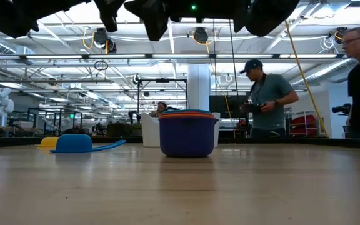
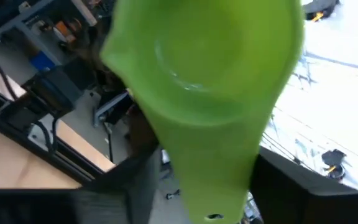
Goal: Nest measuring cups in basket
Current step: Stack the green measuring cup on top of the light blue measuring cup
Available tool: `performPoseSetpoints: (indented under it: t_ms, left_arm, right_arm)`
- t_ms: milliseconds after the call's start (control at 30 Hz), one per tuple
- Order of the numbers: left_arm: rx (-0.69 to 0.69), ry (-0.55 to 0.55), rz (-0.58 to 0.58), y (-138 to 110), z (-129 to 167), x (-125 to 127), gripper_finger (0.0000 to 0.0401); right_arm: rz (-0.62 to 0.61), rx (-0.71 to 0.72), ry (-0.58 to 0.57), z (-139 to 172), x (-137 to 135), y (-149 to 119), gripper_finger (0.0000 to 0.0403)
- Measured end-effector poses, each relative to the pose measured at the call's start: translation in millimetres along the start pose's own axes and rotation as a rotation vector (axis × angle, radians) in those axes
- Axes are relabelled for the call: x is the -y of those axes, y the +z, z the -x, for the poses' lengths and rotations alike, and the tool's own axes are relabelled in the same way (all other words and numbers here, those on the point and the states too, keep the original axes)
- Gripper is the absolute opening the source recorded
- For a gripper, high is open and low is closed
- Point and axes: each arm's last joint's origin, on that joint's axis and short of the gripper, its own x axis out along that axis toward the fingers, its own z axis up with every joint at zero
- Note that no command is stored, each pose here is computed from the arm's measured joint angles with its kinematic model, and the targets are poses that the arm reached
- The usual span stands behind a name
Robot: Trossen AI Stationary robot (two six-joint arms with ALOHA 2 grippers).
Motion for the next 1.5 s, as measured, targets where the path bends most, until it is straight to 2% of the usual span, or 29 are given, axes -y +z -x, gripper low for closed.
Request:
performPoseSetpoints:
  t_ms: [100,167,267,533,1033,1167,1300,1500]
  left_arm:
    - [0.001,0.005,0.0,0,0,0,0.0287]
    - [0.002,0.007,0.004,0,0,0,0.0287]
    - [0.002,0.007,0.004,0,0,0,0.0288]
    - [0.006,-0.004,0.013,1,0,0,0.0343]
    - [0.03,0.004,-0.05,7,1,-2,0.0332]
    - [0.033,0.014,-0.069,9,1,-4,0.0338]
    - [0.031,0.037,-0.092,17,4,-6,0.035]
    - [0.031,0.074,-0.144,37,16,-4,0.0357]
  right_arm:
    - [0.0,-0.027,-0.018,1,0,1,0.0158]
    - [0.006,-0.037,-0.022,1,0,0,0.0144]
    - [0.005,-0.037,-0.022,1,0,0,0.0144]
    - [-0.012,-0.03,-0.014,3,-3,5,0.0144]
    - [0.028,-0.123,-0.013,12,-14,16,0.0143]
    - [0.021,-0.127,-0.001,14,-16,18,0.0143]
    - [0.014,-0.2,-0.018,18,-20,20,0.0143]
    - [0.032,-0.317,0.098,25,-31,17,0.0143]
